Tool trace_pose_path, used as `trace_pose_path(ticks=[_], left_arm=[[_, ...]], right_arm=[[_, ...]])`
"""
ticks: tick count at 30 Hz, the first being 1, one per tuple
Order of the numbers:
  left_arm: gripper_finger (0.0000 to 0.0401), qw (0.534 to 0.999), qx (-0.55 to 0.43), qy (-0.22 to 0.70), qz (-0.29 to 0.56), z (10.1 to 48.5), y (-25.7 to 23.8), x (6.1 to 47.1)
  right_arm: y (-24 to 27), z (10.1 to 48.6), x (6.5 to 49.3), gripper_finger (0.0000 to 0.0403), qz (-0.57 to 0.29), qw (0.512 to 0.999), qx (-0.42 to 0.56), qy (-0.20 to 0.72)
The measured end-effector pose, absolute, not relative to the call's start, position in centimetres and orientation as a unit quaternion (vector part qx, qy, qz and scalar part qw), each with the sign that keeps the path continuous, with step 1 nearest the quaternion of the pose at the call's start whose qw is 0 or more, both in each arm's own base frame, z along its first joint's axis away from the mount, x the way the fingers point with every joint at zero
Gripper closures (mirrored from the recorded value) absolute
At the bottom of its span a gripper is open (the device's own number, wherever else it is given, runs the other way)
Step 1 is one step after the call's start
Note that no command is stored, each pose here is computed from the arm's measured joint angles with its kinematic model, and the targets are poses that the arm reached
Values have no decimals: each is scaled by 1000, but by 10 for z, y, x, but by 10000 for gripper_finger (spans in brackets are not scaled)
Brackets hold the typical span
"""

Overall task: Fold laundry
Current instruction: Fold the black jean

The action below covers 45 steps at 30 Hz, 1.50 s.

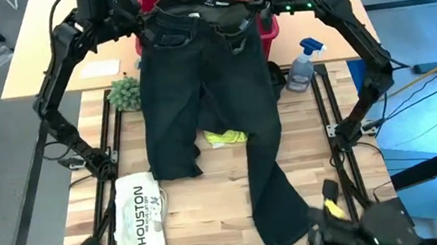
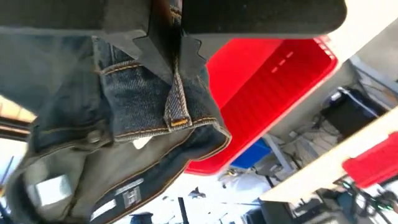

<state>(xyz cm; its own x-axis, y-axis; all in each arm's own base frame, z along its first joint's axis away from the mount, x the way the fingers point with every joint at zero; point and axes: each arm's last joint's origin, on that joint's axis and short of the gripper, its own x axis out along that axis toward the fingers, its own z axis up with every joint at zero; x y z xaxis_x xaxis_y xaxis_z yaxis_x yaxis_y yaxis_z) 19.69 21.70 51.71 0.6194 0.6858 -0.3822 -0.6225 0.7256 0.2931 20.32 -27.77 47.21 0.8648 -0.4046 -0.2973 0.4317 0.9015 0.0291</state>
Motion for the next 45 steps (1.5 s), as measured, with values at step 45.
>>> trace_pose_path(ticks=[45], left_arm=[[401,883,-45,318,341,463,279,184]], right_arm=[[-374,390,180,352,-191,944,198,183]])
